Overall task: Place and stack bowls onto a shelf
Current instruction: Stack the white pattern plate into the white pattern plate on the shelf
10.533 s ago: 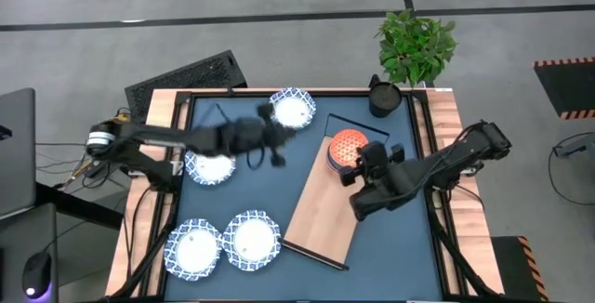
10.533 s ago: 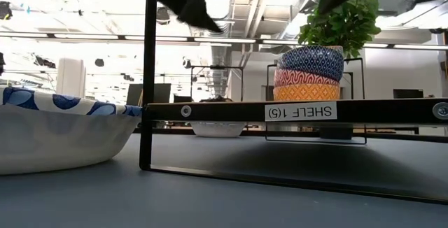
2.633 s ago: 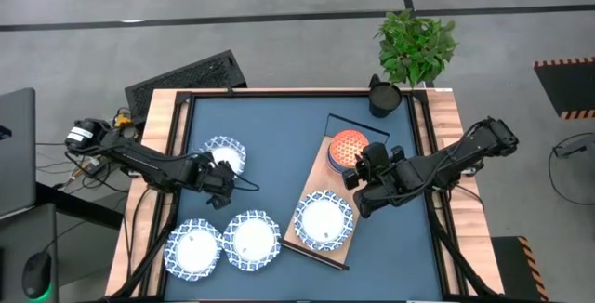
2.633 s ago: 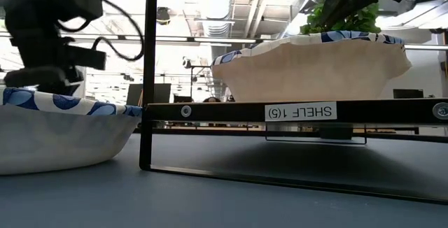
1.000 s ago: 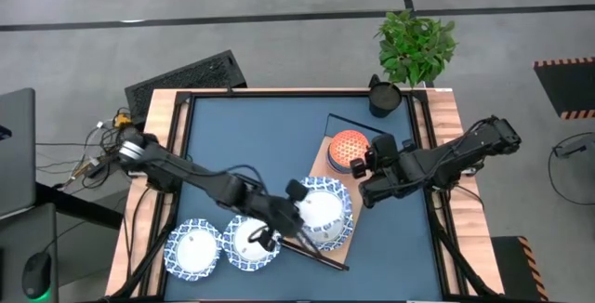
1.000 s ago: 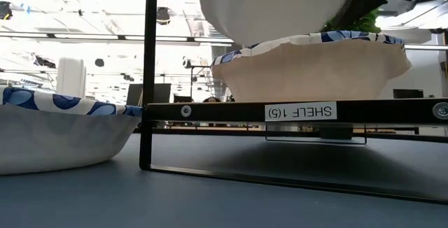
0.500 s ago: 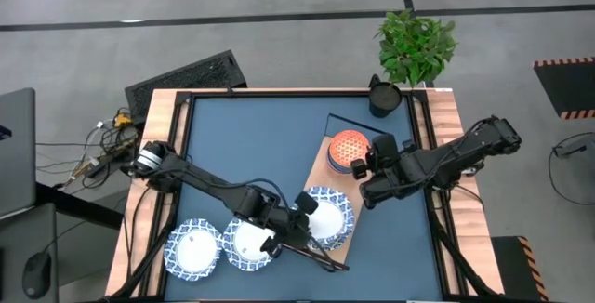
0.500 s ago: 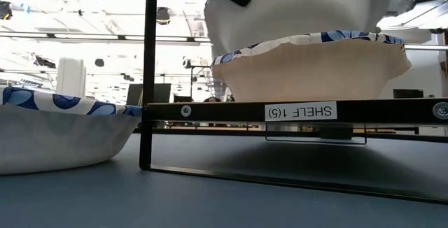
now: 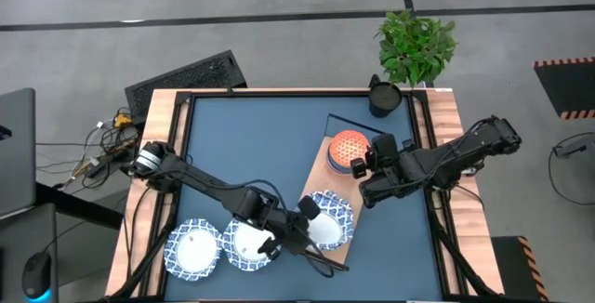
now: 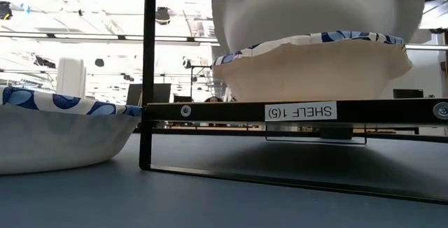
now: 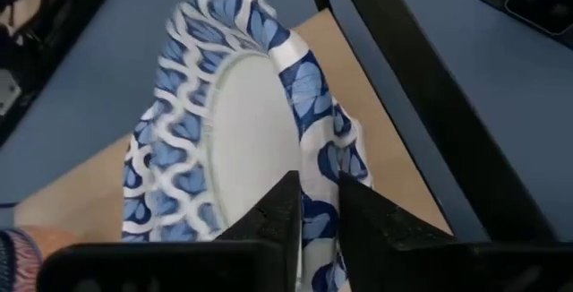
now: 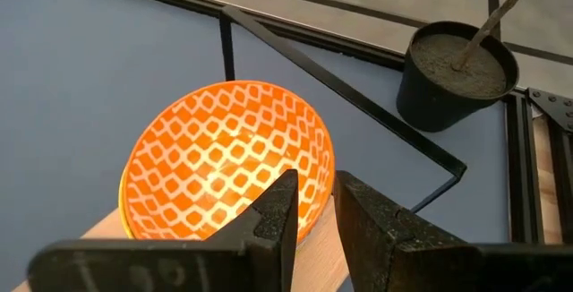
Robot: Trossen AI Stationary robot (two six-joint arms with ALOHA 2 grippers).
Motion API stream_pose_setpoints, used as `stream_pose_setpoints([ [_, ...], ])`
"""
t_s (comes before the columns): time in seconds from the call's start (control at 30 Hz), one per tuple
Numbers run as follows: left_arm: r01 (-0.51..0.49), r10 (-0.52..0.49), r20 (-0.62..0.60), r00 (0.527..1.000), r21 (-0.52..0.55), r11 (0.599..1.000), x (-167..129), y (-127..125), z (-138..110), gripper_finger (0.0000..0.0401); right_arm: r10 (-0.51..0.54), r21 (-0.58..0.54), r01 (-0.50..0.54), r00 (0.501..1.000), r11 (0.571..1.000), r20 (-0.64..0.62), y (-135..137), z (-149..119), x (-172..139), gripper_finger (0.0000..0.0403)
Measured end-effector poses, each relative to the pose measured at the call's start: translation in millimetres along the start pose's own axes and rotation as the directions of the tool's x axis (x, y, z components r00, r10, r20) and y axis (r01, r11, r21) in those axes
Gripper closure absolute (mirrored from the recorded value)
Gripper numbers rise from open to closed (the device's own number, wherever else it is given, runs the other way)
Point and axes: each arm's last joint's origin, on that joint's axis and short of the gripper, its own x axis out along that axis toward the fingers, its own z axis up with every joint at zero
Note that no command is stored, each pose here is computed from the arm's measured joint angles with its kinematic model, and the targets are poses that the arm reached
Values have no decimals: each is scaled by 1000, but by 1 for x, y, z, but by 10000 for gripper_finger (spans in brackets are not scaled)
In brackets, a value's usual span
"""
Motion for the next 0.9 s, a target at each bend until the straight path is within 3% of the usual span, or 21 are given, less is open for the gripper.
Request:
stream_pose_setpoints([
  [0.3,-16,16,7,1000,16,1000,0,1,1,287,2,-2,-2,1000,1000,-9,0,-1,0,301],
  [0.43,-90,91,-38,995,28,996,0,3,0,273,19,-13,-19,999,1000,-40,2,-2,-1,301],
  [0.63,-157,160,-48,986,65,986,-16,8,1,271,181,-128,-201,972,971,-148,19,-11,-12,301],
  [0.77,-83,82,46,996,18,996,-25,12,4,271,319,-182,-358,924,916,-211,32,-17,-22,301],
  [0.9,-62,62,27,998,-7,998,-24,14,0,270,413,-206,-457,883,866,-223,40,-20,-31,301],
])
